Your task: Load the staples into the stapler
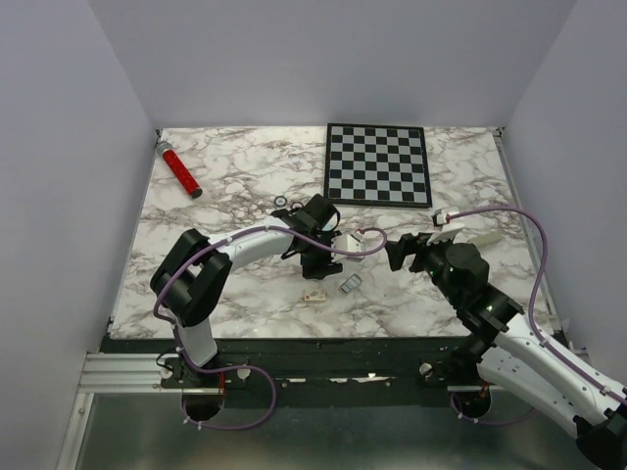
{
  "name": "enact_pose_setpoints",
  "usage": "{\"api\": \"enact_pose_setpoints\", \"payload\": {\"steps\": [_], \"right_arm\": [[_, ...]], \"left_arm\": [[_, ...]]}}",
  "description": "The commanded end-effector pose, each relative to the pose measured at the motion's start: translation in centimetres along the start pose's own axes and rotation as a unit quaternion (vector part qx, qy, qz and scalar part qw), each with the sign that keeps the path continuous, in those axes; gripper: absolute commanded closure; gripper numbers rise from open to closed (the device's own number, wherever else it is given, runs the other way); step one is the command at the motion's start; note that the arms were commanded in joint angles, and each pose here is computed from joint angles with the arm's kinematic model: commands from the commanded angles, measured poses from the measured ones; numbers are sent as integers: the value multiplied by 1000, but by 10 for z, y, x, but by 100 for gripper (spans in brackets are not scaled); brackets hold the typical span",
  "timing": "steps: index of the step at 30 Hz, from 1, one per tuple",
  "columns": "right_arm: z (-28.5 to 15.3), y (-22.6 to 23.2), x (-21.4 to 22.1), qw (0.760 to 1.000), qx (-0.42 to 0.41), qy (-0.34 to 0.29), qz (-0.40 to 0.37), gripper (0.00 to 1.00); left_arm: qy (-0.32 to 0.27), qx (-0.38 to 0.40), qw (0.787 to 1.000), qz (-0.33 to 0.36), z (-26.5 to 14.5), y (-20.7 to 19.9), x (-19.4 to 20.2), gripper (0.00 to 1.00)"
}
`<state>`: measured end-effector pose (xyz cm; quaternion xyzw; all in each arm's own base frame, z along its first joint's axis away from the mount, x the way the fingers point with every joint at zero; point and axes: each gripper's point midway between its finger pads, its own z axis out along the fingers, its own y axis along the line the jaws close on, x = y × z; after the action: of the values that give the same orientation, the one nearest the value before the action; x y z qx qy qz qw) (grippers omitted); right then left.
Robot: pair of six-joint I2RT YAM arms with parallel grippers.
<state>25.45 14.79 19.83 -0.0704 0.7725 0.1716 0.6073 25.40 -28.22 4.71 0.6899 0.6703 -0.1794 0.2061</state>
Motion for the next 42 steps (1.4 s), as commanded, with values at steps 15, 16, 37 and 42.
{"api": "enact_pose_setpoints", "payload": {"steps": [15, 16, 37, 42], "right_arm": [[17, 35, 22, 995, -65, 72, 28, 1], [18, 41, 15, 994, -74, 72, 35, 1], [37, 123, -8, 957, -227, 128, 126, 25], [38, 125, -5, 954, -228, 134, 139, 33]], "left_arm": [[-118, -74, 990, -14, -48, 8, -43, 100], [-136, -86, 987, -21, -54, 10, -48, 100], [-465, -155, 861, -139, -164, -1, -123, 100], [-469, -144, 861, -131, -163, -9, -128, 100]]}}
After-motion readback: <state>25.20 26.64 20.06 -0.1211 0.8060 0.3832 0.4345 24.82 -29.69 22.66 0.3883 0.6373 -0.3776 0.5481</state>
